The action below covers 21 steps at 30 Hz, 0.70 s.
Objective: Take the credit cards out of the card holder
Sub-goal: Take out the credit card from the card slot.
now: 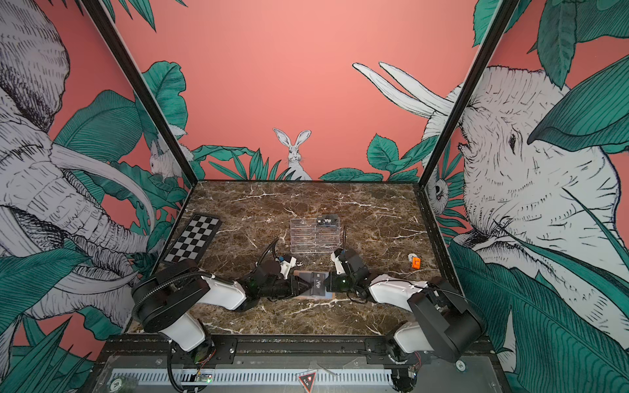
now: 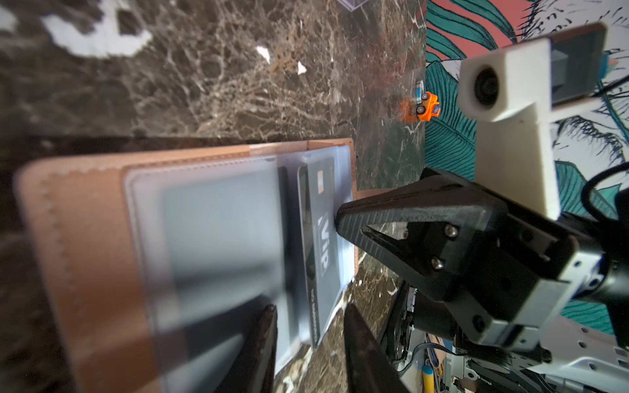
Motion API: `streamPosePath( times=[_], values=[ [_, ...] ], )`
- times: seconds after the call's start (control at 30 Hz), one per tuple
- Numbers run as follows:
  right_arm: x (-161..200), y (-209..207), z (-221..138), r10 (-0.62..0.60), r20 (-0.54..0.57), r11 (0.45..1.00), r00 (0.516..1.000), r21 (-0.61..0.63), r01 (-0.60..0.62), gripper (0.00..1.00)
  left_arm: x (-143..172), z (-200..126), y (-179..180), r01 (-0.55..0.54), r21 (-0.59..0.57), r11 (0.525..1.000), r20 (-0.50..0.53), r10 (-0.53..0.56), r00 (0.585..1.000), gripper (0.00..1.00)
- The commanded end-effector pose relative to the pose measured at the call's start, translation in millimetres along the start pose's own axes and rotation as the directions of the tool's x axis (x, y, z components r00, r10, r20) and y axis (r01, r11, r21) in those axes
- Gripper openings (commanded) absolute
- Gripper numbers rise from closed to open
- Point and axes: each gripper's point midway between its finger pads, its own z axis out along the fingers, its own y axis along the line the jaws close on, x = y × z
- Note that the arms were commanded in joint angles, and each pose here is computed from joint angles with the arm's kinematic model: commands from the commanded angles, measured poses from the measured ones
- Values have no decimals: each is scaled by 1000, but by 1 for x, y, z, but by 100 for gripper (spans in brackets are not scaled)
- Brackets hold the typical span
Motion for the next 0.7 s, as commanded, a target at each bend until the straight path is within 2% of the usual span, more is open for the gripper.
streamPosePath(
  times=[0.0,0.3,0.67],
  values=[
    [-1,1,2,-8,-1,1000,1000,4,8,3,2,1,3,13,7,1000,8,-13,1000,32],
    [0,1,3,-8,-5,1000,1000,6,8,3,2,6,3,26,22,999,1,-26,1000,25],
    [0,1,3,-13,-5,1000,1000,9,13,2,3,10,4,36,29,999,-6,-35,999,22]
  ],
)
